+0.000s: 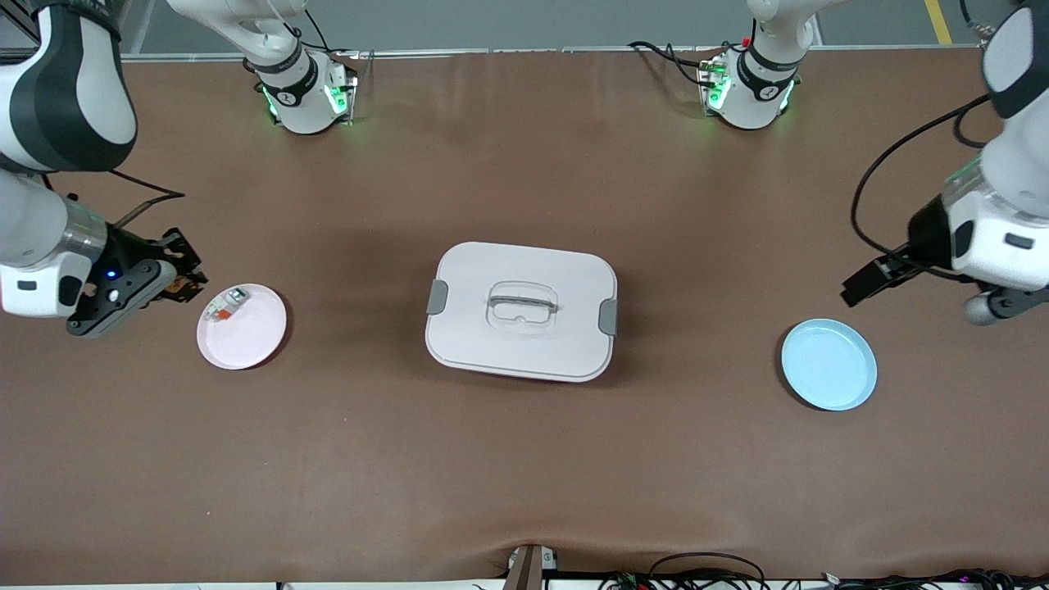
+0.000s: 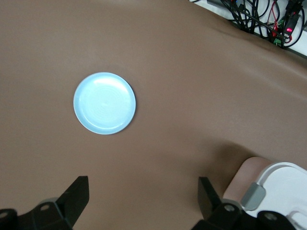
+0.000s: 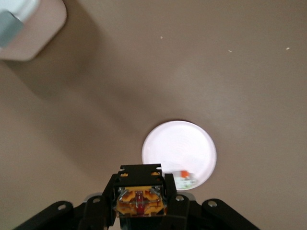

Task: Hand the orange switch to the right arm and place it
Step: 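Lower the held switch with the right gripper onto the pink plate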

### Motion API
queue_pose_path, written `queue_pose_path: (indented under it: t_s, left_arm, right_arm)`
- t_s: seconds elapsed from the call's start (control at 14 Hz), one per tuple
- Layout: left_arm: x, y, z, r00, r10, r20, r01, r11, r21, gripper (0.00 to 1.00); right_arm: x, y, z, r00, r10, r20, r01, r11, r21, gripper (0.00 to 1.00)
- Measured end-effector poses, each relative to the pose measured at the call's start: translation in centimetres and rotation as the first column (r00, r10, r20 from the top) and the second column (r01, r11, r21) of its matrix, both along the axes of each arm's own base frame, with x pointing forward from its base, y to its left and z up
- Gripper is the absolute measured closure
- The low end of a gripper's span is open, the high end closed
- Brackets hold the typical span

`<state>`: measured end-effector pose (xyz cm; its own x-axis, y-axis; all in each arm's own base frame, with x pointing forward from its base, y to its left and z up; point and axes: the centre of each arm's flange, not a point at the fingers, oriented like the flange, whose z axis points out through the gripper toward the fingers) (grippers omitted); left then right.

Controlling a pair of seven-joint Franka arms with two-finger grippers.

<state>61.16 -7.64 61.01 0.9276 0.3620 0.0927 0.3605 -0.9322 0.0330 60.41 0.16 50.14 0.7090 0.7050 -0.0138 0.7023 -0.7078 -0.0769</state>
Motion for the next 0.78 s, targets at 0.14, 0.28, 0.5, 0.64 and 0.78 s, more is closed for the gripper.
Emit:
queue_pose_path:
  t_s: [0.14, 0.28, 0.5, 0.64, 0.78]
  left_arm:
    - [-0.7, 2.5, 1.4, 0.998, -0.064, 0.006, 0.064, 0.997, 0.044, 0.00]
    - [-1.8, 3.8, 2.4, 0.991, -0.135, -0.027, 0.136, 0.988, 0.078, 0.00]
    - [-3.3, 4.2, 3.8, 0.965, -0.256, -0.056, 0.260, 0.960, 0.104, 0.00]
    - [-4.3, 4.5, 4.4, 0.946, -0.316, -0.070, 0.322, 0.941, 0.103, 0.00]
    - [-5.4, 5.4, 4.5, 0.934, -0.348, -0.078, 0.354, 0.931, 0.086, 0.00]
  right_arm:
    - [0.2, -2.2, -1.3, 0.994, 0.109, 0.031, -0.108, 0.994, -0.027, 0.59]
    - [0.3, -4.4, -3.1, 0.975, 0.215, 0.062, -0.213, 0.976, -0.043, 0.59]
    - [0.1, -6.6, -5.9, 0.945, 0.317, 0.085, -0.311, 0.947, -0.082, 0.59]
    - [-0.2, -6.9, -7.4, 0.931, 0.357, 0.079, -0.347, 0.930, -0.122, 0.59]
    - [-0.6, -6.7, -9.0, 0.923, 0.376, 0.079, -0.364, 0.922, -0.134, 0.59]
